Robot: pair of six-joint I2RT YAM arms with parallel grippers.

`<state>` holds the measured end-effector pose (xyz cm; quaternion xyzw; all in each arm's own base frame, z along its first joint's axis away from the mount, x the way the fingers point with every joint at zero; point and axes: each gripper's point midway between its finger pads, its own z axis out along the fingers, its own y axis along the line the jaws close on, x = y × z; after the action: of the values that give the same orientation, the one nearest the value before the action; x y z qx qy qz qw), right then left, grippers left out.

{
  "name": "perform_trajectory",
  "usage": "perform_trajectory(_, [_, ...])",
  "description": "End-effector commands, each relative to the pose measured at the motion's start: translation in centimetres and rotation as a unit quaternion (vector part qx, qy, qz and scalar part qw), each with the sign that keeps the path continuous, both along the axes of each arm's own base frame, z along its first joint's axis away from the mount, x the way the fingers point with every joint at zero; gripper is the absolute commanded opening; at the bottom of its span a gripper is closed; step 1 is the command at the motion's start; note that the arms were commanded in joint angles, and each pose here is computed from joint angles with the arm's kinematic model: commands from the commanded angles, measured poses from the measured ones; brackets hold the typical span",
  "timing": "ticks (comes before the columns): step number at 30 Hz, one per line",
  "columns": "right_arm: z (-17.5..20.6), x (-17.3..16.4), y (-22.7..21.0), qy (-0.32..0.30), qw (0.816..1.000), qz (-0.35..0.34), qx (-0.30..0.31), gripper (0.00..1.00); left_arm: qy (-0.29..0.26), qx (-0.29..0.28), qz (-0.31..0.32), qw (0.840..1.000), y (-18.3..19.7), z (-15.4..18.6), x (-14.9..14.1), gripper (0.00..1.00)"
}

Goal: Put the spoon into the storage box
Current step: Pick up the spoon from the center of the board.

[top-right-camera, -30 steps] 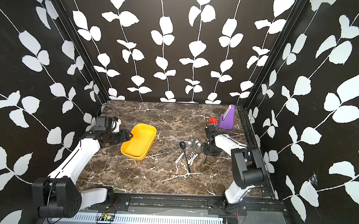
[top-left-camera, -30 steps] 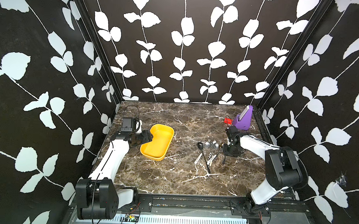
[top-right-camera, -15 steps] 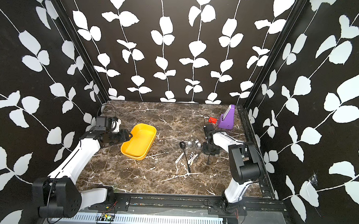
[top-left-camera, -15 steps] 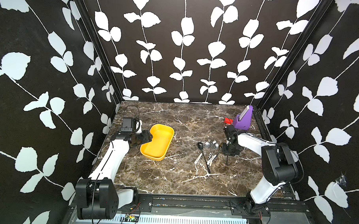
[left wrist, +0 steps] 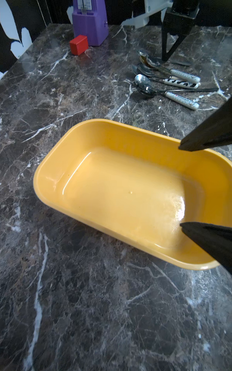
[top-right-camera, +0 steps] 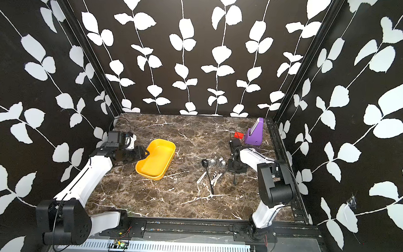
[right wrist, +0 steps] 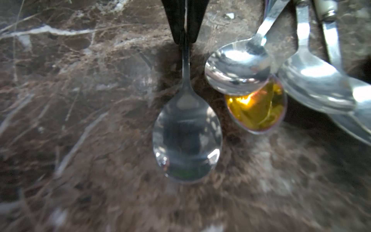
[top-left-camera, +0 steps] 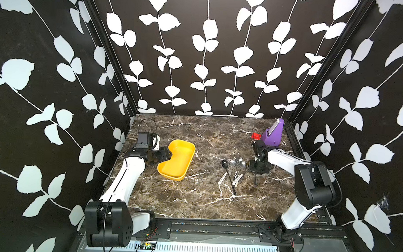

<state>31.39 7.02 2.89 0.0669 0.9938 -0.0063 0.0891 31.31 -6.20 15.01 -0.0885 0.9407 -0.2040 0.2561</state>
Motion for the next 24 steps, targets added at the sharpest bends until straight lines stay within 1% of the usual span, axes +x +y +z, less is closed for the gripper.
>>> perform_trajectory(1, [2.2,1.1,-0.3,-0.047,0.999,-0.005,0.014,0.0,-0.015,-0.019,-0.012,1.0,-0.7,1.7,-0.4,0.61])
perform_trajectory(4, [2.3,1.0,-0.4,-0.045,0.999,-0.007,0.018,0.0,-0.023,-0.029,-0.016,0.999,-1.1,2.4,-0.4,0.6])
perform_trajectory(5, [3.3,1.0,-0.3,-0.058,0.998,-0.008,0.025,0.0,-0.028,-0.035,-0.019,0.999,-1.3,2.7,-0.4,0.6])
perform_trajectory(10, [5.4,1.6,0.2,-0.086,0.995,-0.017,0.046,0.0,-0.039,-0.061,-0.035,0.997,-2.2,3.5,-0.3,0.59])
perform_trajectory(14, [7.5,2.1,1.5,-0.099,0.992,-0.019,0.081,0.0,-0.049,-0.063,-0.04,0.996,-2.3,3.6,-0.3,0.59])
perform_trajectory(18, [9.5,2.7,3.4,-0.111,0.988,-0.009,0.109,0.0,-0.037,-0.045,-0.022,0.998,-1.5,2.4,-0.1,0.6])
perform_trajectory(20, [10.4,3.1,4.5,-0.117,0.985,-0.007,0.129,0.0,-0.032,-0.022,-0.008,0.999,-0.7,2.0,0.3,0.61])
perform_trajectory(23, [11.1,3.3,5.7,-0.12,0.982,-0.002,0.148,0.0,-0.021,0.038,0.03,0.999,1.6,1.4,1.3,0.68])
perform_trajectory(24, [11.2,3.4,5.9,-0.121,0.982,0.0,0.148,0.0,-0.015,0.045,0.035,0.998,1.9,1.1,1.7,0.7])
